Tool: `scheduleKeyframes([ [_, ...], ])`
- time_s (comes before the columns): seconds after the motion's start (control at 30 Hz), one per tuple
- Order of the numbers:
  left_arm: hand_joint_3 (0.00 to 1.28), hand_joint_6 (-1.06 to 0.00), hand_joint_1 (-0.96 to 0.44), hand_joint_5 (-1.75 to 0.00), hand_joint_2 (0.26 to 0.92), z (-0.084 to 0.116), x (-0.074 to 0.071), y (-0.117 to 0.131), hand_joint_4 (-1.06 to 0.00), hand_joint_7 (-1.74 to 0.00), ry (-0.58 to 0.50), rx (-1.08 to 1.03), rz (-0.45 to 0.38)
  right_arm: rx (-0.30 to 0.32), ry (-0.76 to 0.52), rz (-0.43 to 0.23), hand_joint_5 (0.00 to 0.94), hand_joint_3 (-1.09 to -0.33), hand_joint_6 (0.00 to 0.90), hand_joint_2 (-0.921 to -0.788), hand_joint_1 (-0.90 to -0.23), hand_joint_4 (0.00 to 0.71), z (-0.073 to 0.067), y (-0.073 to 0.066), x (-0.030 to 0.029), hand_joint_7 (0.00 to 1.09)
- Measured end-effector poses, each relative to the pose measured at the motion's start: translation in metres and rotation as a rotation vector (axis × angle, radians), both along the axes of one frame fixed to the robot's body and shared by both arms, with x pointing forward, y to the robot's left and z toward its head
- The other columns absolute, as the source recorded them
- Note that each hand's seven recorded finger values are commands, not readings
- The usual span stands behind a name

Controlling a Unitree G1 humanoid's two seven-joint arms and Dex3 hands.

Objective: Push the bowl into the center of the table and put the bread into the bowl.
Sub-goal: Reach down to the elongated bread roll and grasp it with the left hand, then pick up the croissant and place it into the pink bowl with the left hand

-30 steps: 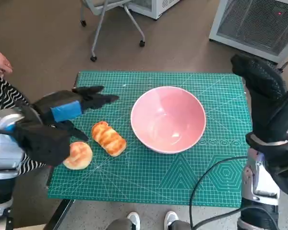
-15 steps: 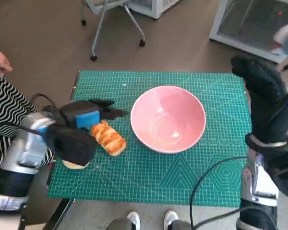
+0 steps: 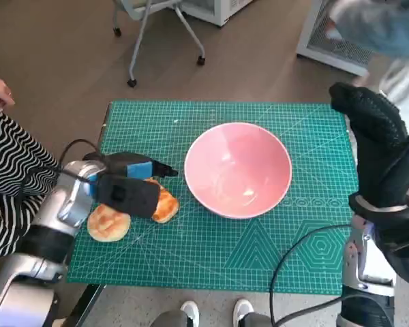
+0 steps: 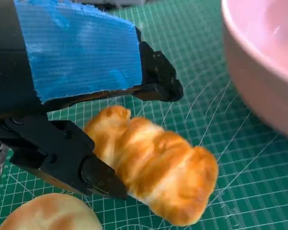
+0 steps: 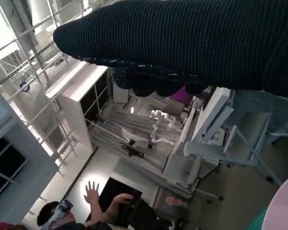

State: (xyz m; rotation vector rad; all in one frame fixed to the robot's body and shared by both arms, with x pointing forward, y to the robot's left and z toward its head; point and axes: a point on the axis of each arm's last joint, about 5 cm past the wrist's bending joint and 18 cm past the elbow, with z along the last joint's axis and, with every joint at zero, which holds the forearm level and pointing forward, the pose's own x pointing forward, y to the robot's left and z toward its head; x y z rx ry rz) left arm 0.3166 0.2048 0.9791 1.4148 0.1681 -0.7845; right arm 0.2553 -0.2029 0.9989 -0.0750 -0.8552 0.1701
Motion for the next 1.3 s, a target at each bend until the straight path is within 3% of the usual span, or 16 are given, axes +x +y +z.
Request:
scheduleKeyframes([
  [0.17, 0.05, -0.69, 0.07, -0.09, 0.803, -0.001, 0.004, 0.0, -0.64, -0.11, -0.02, 0.038, 0.007, 0.0, -0.004, 0.0, 0.003, -0.747, 0.078, -0.921, -0.724, 0.149, 0.0, 0.0, -0.0009, 0.5],
  [0.23, 0.05, -0.75, 0.07, -0.15, 0.821, -0.002, 0.004, 0.0, -0.74, -0.15, -0.027, 0.047, 0.003, 0.0, -0.005, -0.002, 0.002, -0.747, 0.076, -0.921, -0.725, 0.148, 0.001, 0.0, -0.0016, 0.5],
  [0.27, 0.06, -0.68, 0.04, -0.52, 0.857, -0.003, 0.005, 0.0, -0.73, -0.51, -0.03, 0.053, 0.001, 0.001, -0.006, -0.002, 0.002, -0.747, 0.075, -0.921, -0.727, 0.147, 0.0, 0.0, -0.0018, 0.5],
  [0.3, 0.08, -0.63, 0.03, -0.77, 0.88, -0.004, 0.005, 0.0, -0.72, -0.76, -0.03, 0.06, -0.001, 0.001, -0.006, -0.003, 0.001, -0.747, 0.074, -0.921, -0.728, 0.146, 0.0, 0.0, -0.002, 0.5],
  [0.33, 0.08, -0.61, 0.02, -0.94, 0.895, -0.005, 0.005, 0.001, -0.72, -0.88, -0.031, 0.065, -0.004, 0.001, -0.006, -0.003, 0.001, -0.747, 0.073, -0.921, -0.729, 0.145, 0.0, 0.0, -0.0023, 0.5],
  [0.43, 0.07, -0.65, 0.01, -1.12, 0.897, -0.007, 0.005, 0.002, -0.74, -0.98, -0.026, 0.069, -0.017, 0.002, -0.007, -0.004, 0.0, -0.746, 0.071, -0.921, -0.73, 0.145, 0.0, 0.0, -0.0025, 0.5],
  [0.9, 0.06, -0.68, 0.0, -1.0, 0.891, 0.014, 0.001, 0.01, -0.79, -1.17, -0.089, 0.005, -0.083, 0.005, 0.008, -0.005, 0.001, -0.747, 0.071, -0.921, -0.72, 0.147, -0.002, 0.0, -0.003, 0.51],
  [1.3, 0.02, -0.7, 0.0, -0.9, 0.893, 0.082, -0.014, 0.017, -0.86, -1.17, -0.318, -0.185, -0.122, 0.02, 0.017, 0.0, 0.001, -0.747, 0.07, -0.921, -0.722, 0.147, -0.004, 0.001, -0.003, 0.51],
])
